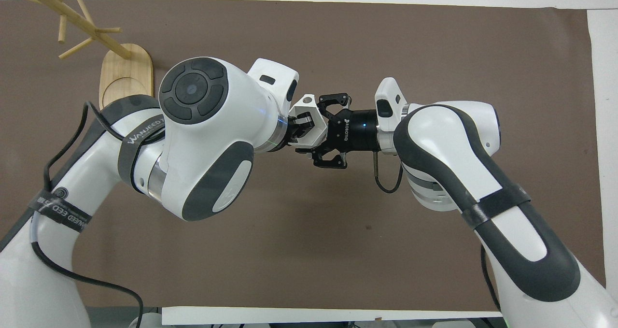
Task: Hang cup on rack
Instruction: 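Grasp the mug with the left gripper and open the right gripper, then carry the mug to the rack while the right gripper withdraws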
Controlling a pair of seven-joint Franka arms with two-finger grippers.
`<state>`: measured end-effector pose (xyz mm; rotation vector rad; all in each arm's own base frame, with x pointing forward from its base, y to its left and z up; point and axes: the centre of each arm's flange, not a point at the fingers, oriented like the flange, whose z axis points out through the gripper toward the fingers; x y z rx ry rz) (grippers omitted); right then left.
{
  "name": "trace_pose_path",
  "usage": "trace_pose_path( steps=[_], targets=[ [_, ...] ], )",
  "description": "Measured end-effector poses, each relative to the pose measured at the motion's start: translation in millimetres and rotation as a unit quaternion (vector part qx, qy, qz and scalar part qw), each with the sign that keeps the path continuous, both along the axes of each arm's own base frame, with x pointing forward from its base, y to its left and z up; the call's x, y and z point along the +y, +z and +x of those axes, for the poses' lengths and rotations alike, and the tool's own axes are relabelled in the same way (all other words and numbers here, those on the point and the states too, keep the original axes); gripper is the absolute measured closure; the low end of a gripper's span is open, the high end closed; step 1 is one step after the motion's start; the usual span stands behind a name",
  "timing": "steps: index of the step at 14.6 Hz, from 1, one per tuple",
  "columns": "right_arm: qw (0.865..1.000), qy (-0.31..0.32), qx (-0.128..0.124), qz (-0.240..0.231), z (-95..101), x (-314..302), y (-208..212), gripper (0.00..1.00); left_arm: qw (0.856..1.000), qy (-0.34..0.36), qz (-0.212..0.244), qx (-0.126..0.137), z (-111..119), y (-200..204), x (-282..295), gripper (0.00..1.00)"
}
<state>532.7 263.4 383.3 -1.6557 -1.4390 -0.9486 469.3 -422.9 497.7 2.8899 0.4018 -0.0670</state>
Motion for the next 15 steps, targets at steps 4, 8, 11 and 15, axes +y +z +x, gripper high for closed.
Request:
trace_pose_path(
  steps=[4,8,11,15],
  targets=[
    [1.000,-0.005,-0.015,0.006,6.4,-8,15,0.00,1.000,0.010,0.002,0.002,6,-2,7,0.95],
    [0.999,0.038,-0.015,0.001,19.4,-81,29,0.00,0.999,0.015,0.027,-0.019,15,-2,19,0.95],
    [0.995,0.072,0.001,-0.072,23.1,-193,24,0.00,0.998,0.037,0.045,-0.039,38,5,51,0.95],
    [0.972,0.072,0.070,-0.213,15.9,-303,51,0.00,0.990,0.113,0.026,-0.082,89,17,141,0.95]
  ],
)
